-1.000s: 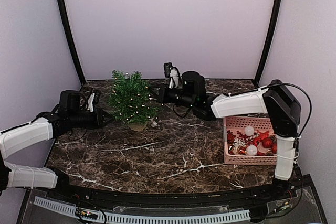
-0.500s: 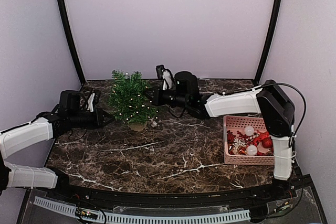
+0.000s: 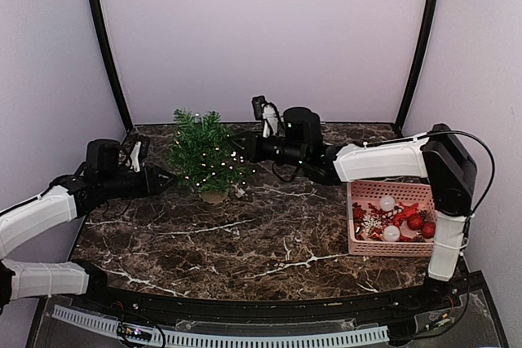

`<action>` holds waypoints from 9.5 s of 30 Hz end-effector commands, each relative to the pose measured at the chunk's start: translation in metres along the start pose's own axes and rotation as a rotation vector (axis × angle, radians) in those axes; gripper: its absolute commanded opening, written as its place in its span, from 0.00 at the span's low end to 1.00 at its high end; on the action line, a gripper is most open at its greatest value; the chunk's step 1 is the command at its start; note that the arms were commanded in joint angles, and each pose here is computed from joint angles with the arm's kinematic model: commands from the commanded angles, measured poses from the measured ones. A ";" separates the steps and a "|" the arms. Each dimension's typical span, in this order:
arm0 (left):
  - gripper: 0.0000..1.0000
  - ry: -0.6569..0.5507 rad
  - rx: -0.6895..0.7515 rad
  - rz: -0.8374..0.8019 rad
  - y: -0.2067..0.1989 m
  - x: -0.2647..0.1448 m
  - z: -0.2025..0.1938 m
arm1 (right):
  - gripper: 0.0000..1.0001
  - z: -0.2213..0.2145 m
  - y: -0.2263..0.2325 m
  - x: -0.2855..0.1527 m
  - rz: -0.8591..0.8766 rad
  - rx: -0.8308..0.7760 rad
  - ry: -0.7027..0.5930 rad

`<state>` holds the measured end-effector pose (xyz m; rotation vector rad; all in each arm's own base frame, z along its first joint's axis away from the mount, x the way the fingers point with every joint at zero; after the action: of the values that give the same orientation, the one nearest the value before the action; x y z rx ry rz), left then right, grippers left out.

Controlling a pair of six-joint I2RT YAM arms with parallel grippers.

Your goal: Decorate the small christmas tree

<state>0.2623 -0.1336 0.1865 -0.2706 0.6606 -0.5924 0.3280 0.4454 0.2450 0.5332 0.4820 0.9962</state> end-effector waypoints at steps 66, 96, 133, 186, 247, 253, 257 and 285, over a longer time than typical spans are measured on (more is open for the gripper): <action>0.86 -0.148 0.316 0.156 0.008 -0.037 0.103 | 0.39 -0.074 -0.235 -0.305 -1.147 0.284 0.522; 0.85 -0.187 0.329 0.048 -0.008 -0.037 0.108 | 0.00 0.053 -0.126 -0.322 -0.893 0.127 -0.019; 0.84 -0.195 0.311 0.067 -0.004 -0.039 0.102 | 0.00 0.074 0.124 0.031 0.199 -0.204 -0.220; 0.84 -0.195 0.319 0.091 -0.001 -0.040 0.102 | 0.55 0.091 0.122 0.002 0.110 -0.227 -0.256; 0.84 -0.188 0.318 0.130 0.005 -0.038 0.099 | 0.00 -0.086 -0.229 -0.421 -1.479 0.721 -0.068; 0.84 -0.210 0.325 0.136 0.003 -0.043 0.101 | 0.00 -0.029 -0.187 -0.430 -1.382 0.593 -0.194; 0.84 -0.215 0.327 0.131 0.002 -0.045 0.102 | 0.00 -0.002 -0.159 -0.437 -1.319 0.525 -0.245; 0.84 -0.251 0.363 0.028 -0.015 -0.049 0.102 | 0.17 -0.059 -0.154 -0.357 -0.746 0.588 0.006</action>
<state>0.2941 -0.1108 0.2879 -0.0084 0.3481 -0.6093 0.2101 0.0550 0.1244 0.7700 0.9954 -0.0721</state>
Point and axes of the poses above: each gripper's point midway between its finger pads, its own x axis out along the fingers, its own y axis along the line the jaws close on, z = x × y, the point moved 4 cm from there along -x, back along the fingers, and after that the axes turned 11 degrees about x, right-handed, at the moved point
